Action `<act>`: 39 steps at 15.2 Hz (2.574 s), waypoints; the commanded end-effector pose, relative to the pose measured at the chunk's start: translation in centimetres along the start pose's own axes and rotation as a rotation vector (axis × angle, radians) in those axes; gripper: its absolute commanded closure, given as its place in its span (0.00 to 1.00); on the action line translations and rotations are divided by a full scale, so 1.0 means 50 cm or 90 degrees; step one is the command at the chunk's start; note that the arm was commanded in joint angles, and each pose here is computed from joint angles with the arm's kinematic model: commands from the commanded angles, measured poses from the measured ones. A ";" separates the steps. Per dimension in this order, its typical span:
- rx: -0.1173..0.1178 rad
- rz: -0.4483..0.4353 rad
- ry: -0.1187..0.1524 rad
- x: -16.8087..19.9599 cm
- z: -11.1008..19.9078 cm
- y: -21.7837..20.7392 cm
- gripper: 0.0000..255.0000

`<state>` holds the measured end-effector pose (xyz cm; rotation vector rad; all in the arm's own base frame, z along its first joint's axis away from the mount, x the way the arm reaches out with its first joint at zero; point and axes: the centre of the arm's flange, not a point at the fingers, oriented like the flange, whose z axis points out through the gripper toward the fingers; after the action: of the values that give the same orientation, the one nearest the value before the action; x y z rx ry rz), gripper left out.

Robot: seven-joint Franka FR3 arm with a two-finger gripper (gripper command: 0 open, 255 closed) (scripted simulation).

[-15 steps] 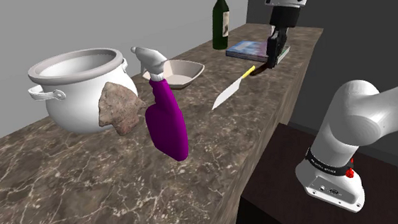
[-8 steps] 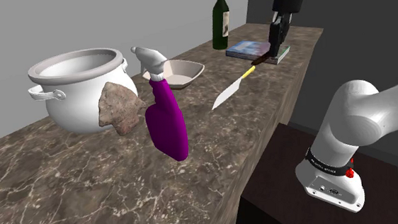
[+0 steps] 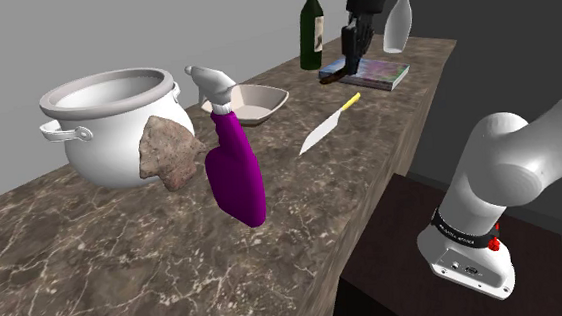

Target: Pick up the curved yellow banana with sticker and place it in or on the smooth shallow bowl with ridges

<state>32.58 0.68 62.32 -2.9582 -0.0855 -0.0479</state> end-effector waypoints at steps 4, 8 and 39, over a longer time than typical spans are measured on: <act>0.000 0.000 0.000 0.120 0.016 -0.053 1.00; 0.000 0.000 0.000 0.218 0.025 -0.093 1.00; 0.000 0.000 0.000 0.439 0.195 -0.160 1.00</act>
<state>54.28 11.50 55.00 -2.9580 -0.0850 -0.0478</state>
